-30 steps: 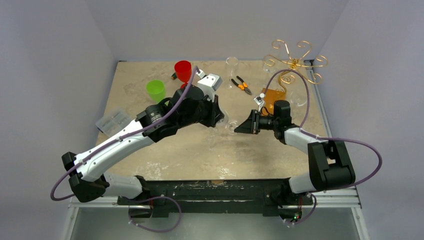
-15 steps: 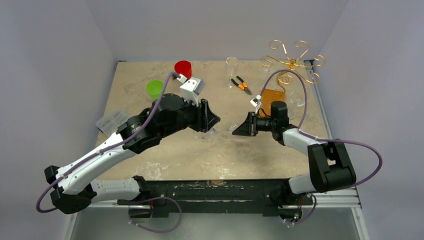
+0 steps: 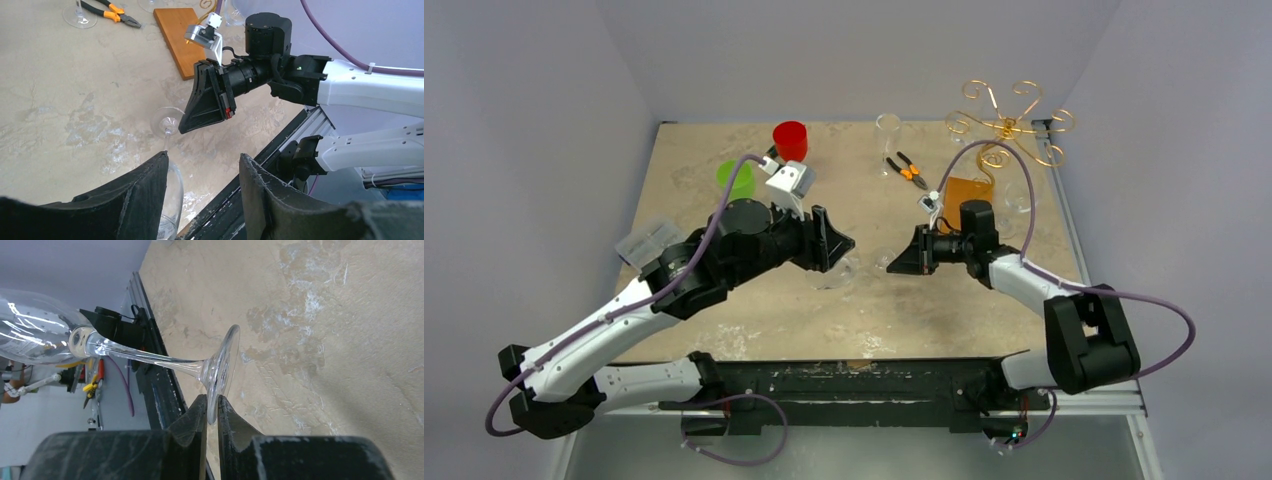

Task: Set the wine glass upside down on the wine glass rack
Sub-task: Turn the wine glass upside down at the wine rack.

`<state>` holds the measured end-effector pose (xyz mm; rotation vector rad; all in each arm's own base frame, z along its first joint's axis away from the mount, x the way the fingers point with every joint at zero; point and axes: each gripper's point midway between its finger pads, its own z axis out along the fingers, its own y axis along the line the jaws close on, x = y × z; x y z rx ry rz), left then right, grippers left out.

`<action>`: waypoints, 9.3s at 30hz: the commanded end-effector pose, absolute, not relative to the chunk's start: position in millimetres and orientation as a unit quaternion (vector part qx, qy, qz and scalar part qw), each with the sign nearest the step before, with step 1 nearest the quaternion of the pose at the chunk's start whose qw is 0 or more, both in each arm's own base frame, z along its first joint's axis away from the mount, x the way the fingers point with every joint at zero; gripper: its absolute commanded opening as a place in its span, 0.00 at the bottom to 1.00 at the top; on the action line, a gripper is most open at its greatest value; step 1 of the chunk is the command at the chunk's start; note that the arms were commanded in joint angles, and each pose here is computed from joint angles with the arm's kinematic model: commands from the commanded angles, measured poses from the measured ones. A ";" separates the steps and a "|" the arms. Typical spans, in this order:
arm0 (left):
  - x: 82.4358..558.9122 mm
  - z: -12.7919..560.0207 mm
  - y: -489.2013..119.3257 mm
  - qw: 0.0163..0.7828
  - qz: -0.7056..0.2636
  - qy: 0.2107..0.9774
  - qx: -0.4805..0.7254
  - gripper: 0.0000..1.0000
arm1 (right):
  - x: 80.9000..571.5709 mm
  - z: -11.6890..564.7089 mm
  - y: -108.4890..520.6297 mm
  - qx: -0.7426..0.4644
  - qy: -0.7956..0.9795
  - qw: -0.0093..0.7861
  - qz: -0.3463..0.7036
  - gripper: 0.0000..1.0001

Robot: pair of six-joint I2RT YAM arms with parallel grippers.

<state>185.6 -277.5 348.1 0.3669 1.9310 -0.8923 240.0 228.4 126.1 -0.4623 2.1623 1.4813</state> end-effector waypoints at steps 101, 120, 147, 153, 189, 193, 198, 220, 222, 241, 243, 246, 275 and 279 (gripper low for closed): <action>226.5 298.8 -91.9 0.606 -0.040 0.785 0.121 0.96 | 273.7 449.3 131.4 -0.552 0.601 0.577 0.038 0.00; 225.5 276.8 -106.2 0.584 -0.075 0.795 0.147 0.95 | 278.8 452.8 119.5 -0.599 0.554 0.577 -0.041 0.00; 222.8 283.6 -99.9 0.590 -0.114 0.789 0.125 0.93 | 336.4 462.1 85.6 -0.611 0.504 0.561 -0.241 0.00; 222.8 281.7 -102.4 0.586 -0.117 0.791 0.129 0.93 | 351.7 454.0 80.2 -0.608 0.523 0.542 -0.252 0.00; 220.0 283.1 -102.3 0.589 -0.121 0.788 0.133 0.93 | 401.9 440.0 52.4 -0.564 0.571 0.499 -0.327 0.00; 220.2 283.1 -102.2 0.589 -0.120 0.788 0.133 0.93 | 408.5 438.3 53.1 -0.563 0.571 0.498 -0.329 0.00; 220.8 283.1 -101.5 0.589 -0.118 0.788 0.132 0.93 | 415.5 438.5 54.4 -0.561 0.571 0.499 -0.331 0.00; 220.9 284.4 -100.2 0.591 -0.119 0.787 0.129 0.93 | 428.2 442.2 71.3 -0.559 0.571 0.523 -0.299 0.00; 220.8 284.2 -100.3 0.591 -0.119 0.787 0.130 0.93 | 427.2 440.9 77.8 -0.565 0.565 0.527 -0.289 0.00; 220.0 284.8 -100.0 0.592 -0.121 0.786 0.128 0.93 | 421.8 444.9 103.6 -0.577 0.543 0.541 -0.281 0.00; 219.9 285.2 -99.8 0.593 -0.121 0.786 0.129 0.93 | 419.2 444.9 104.7 -0.579 0.543 0.540 -0.280 0.00; 219.8 285.4 -99.4 0.593 -0.120 0.785 0.129 0.93 | 411.9 446.5 103.8 -0.582 0.541 0.538 -0.280 0.00; 219.1 284.9 -100.0 0.593 -0.123 0.785 0.130 0.93 | 392.7 405.4 84.4 -0.597 0.576 0.479 -0.288 0.10; 218.9 284.9 -100.5 0.592 -0.124 0.785 0.130 0.93 | 390.6 401.2 85.9 -0.604 0.577 0.473 -0.279 0.14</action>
